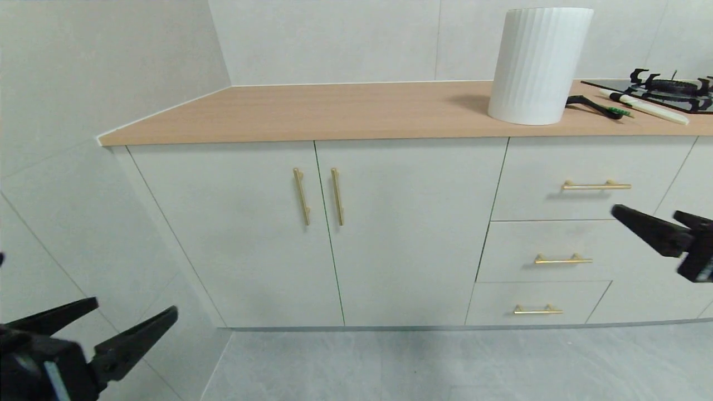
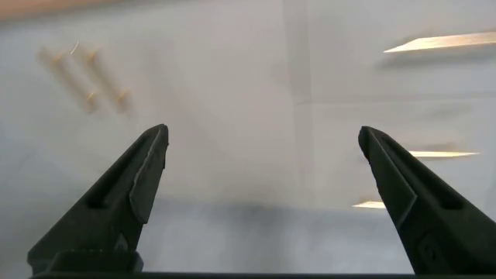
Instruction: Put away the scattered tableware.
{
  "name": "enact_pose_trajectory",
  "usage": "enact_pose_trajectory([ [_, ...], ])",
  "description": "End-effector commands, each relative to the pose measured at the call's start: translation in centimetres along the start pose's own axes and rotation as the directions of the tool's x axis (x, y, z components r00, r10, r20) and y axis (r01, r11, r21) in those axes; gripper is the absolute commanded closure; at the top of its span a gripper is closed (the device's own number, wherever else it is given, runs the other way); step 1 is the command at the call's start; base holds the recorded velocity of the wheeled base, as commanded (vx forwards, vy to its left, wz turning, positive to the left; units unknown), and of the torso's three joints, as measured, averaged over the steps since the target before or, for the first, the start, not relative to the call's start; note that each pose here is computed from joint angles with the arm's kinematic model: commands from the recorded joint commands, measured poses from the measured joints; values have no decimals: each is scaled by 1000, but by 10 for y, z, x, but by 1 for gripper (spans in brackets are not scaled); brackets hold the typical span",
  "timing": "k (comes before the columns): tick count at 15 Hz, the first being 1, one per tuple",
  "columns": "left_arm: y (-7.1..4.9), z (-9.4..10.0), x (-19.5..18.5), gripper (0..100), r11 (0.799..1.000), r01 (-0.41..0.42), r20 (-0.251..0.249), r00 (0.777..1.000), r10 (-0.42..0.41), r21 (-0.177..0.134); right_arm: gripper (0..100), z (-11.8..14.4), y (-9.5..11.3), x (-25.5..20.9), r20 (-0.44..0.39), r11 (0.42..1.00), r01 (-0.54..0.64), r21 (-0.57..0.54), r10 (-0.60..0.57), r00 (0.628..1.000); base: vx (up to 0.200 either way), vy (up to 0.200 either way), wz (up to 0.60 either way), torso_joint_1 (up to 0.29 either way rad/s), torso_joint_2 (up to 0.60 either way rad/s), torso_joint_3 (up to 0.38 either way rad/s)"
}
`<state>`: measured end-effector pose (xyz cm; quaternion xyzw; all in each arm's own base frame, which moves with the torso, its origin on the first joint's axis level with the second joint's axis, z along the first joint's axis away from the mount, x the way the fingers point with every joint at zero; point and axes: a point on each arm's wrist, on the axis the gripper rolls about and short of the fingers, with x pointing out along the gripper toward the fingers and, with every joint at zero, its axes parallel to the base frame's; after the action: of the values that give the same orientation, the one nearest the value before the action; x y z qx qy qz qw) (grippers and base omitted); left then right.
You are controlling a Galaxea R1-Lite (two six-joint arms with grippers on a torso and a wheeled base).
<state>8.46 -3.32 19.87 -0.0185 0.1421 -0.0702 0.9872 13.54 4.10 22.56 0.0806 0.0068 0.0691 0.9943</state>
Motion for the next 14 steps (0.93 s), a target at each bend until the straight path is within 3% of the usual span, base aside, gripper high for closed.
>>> enact_pose_trajectory([
  [1, 25, -44, -57, 0, 995, -95, 193, 977, 88, 28, 0, -8, -27, -103, 172, 990, 135, -43, -126, 977, 0, 0, 0, 0, 0, 0],
  [3, 30, -58, -80, 0, 989, -145, 289, 947, 141, -6, 0, -20, -30, -151, 178, 987, 142, -74, -127, 976, 0, 0, 0, 0, 0, 0],
  [5, 32, -68, -97, 0, 982, -185, 342, 921, 186, -35, 0, -33, -33, -180, 172, 987, 143, -77, -128, 977, 0, 0, 0, 0, 0, 0],
  [7, 34, -83, -110, 0, 973, -228, 398, 891, 217, -20, 0, -46, -34, -197, 197, 980, 174, -96, -153, 968, 0, 0, 0, 0, 0, 0],
  [9, 35, -84, -108, 0, 954, -291, 386, 875, 293, -65, 0, -48, -34, -196, 201, 963, 253, -88, -232, 952, 0, 0, 0, 0, 0, 0],
  [12, 33, -93, -102, 0, 932, -356, 350, 866, 357, -68, 0, -61, -29, -201, 232, 932, 350, -95, -321, 918, 0, 0, 0, 0, 0, 0],
  [14, 33, -97, -97, 0, 924, -373, 350, 858, 377, -80, 0, -79, -31, -196, 207, 933, 343, -112, -315, 926, 0, 0, 0, 0, 0, 0],
])
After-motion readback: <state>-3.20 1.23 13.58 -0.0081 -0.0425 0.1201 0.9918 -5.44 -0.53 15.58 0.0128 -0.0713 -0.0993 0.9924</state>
